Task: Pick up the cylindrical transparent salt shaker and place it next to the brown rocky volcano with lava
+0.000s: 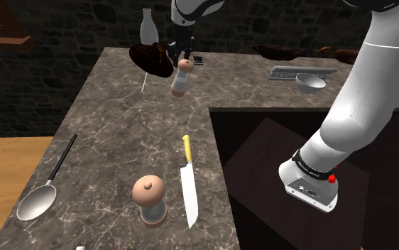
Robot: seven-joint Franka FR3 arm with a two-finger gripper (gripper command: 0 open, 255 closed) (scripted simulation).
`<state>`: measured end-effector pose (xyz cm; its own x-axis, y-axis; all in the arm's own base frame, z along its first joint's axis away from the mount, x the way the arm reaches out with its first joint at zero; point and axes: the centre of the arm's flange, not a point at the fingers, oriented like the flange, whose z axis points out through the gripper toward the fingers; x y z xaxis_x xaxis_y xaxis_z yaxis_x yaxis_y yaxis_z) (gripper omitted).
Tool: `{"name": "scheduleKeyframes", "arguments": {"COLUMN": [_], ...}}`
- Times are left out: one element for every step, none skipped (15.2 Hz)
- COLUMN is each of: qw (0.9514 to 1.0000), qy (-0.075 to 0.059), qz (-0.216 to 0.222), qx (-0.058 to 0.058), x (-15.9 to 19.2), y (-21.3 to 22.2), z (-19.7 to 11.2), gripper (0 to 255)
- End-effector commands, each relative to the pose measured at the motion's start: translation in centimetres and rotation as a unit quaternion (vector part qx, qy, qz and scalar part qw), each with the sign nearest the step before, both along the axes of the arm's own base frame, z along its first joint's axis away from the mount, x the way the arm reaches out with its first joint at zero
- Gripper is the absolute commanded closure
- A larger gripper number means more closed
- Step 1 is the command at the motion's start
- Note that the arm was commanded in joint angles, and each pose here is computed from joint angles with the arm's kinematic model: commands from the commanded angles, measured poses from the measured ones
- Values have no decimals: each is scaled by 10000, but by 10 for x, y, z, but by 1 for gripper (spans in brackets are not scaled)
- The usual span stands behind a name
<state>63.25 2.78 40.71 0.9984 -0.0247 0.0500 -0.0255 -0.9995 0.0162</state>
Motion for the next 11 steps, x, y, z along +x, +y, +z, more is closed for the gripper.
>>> {"name": "scheduleKeyframes", "arguments": {"qw": [10000, 10000, 10000, 10000, 10000, 10000, 10000, 10000, 10000, 10000, 10000], "qy": [-3, -3, -3, -3, -3, -3, -3, -3, -3, -3, -3], "qz": [0, 0, 0, 0, 0, 0, 0, 0, 0, 0, 0], "qx": [0, 0, 0, 0, 0, 0, 0, 0, 0, 0, 0], "x": [0, 0, 0, 0, 0, 0, 0, 0, 0, 0, 0], "y": [0, 0, 0, 0, 0, 0, 0, 0, 0, 0, 0], "z": [-1, -1, -1, -1, -1, -1, -1, -1, -1, -1, -1], "gripper": [255, 255, 255, 255, 255, 0, 0, 0, 0, 0, 0]}}
